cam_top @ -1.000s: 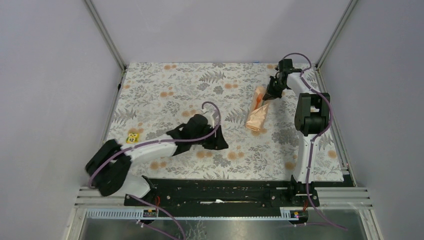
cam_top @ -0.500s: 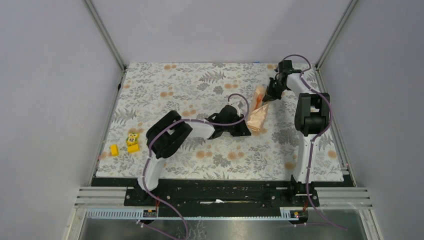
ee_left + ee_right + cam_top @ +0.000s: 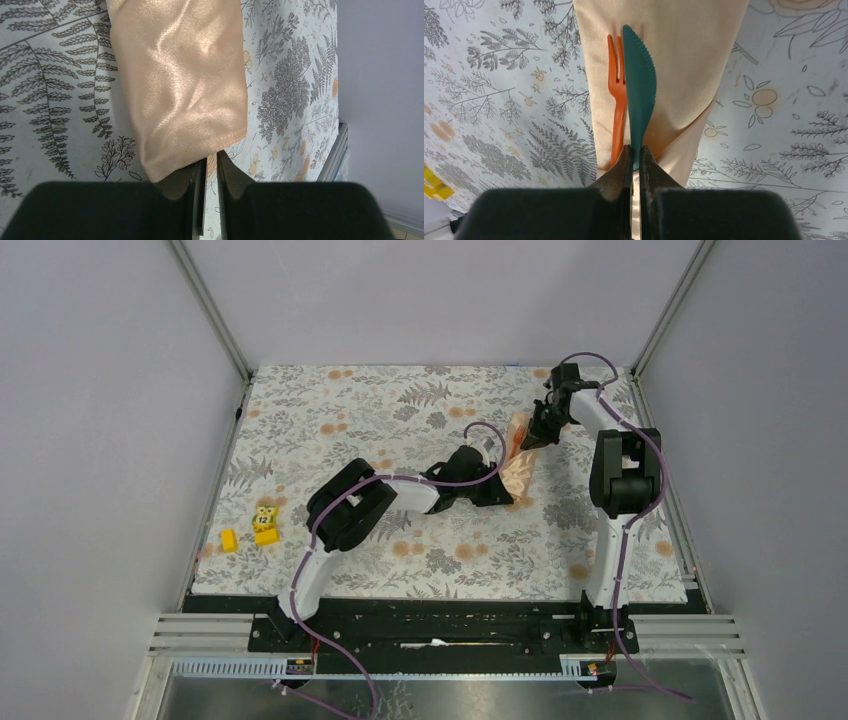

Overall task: Fold the napkin into a case and place the utensils inside
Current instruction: Insert the knife into the folded napkin.

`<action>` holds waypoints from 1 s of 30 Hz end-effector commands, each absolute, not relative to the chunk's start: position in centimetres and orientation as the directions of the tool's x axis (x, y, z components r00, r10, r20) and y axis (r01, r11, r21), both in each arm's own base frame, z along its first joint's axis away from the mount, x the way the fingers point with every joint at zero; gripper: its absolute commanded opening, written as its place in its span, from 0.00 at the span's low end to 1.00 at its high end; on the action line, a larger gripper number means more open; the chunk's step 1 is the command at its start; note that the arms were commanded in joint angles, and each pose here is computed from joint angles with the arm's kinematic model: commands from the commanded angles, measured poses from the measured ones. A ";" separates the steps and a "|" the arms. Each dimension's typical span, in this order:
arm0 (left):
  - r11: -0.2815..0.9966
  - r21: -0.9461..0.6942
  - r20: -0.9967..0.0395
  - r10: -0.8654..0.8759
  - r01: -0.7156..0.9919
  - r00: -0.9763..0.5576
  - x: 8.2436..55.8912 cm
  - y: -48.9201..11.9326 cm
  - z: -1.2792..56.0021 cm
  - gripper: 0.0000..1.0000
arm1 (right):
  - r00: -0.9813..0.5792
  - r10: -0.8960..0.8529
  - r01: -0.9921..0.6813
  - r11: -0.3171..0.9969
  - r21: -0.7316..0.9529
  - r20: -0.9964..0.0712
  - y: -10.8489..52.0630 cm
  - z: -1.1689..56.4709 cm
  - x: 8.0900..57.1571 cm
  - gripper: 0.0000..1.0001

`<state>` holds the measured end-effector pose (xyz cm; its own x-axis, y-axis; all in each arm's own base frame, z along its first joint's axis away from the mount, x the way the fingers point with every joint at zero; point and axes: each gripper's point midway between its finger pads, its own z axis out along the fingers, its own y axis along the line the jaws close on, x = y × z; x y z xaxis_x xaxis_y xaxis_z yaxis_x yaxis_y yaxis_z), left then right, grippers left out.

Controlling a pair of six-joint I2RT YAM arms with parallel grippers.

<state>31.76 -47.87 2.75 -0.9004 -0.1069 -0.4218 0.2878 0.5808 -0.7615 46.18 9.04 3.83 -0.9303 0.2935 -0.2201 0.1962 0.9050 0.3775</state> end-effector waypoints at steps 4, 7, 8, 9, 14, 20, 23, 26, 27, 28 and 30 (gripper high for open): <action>0.597 -0.748 -0.432 -0.107 0.290 -0.895 31.9 -47.9 1.7 0.18 | -0.930 0.278 0.183 0.919 0.349 -0.243 9.9 6.2 44.7 0.05; 0.598 -0.747 -0.435 -0.107 0.292 -0.894 31.9 -47.8 1.7 0.18 | -0.929 0.278 0.188 0.923 0.336 -0.245 9.8 6.2 44.5 0.09; 0.598 -0.746 -0.435 -0.107 0.291 -0.894 31.9 -47.8 1.7 0.18 | -0.930 0.277 0.190 0.925 0.328 -0.242 9.7 6.0 44.5 0.10; 0.598 -0.747 -0.435 -0.107 0.292 -0.894 31.9 -47.8 1.8 0.18 | -0.931 0.277 0.193 0.927 0.322 -0.239 9.6 5.8 44.4 0.10; 0.599 -0.744 -0.442 -0.108 0.296 -0.891 31.8 -47.5 2.1 0.18 | -0.929 0.277 0.203 0.936 0.289 -0.245 9.0 5.4 44.8 0.13; 0.600 -0.745 -0.439 -0.110 0.293 -0.892 31.5 -47.2 2.1 0.18 | -0.927 0.273 0.199 0.939 0.281 -0.258 8.8 5.9 45.2 0.22; 0.600 -0.746 -0.436 -0.109 0.291 -0.893 31.4 -47.2 2.2 0.18 | -0.921 0.274 0.198 0.941 0.276 -0.275 8.7 6.4 45.6 0.24; 0.596 -0.747 -0.440 -0.111 0.294 -0.891 31.4 -47.1 2.5 0.18 | -0.917 0.276 0.204 0.945 0.257 -0.289 8.3 6.8 45.9 0.28; 0.594 -0.748 -0.443 -0.114 0.297 -0.889 31.4 -47.1 2.8 0.18 | -0.916 0.275 0.203 0.946 0.252 -0.293 8.3 6.8 46.0 0.30; 0.594 -0.747 -0.443 -0.111 0.298 -0.889 31.3 -47.1 2.8 0.18 | -0.915 0.275 0.203 0.946 0.252 -0.296 8.2 6.9 46.0 0.30; 0.591 -0.748 -0.445 -0.110 0.301 -0.889 31.2 -47.0 3.0 0.18 | -0.913 0.273 0.200 0.948 0.249 -0.304 8.1 7.1 46.1 0.31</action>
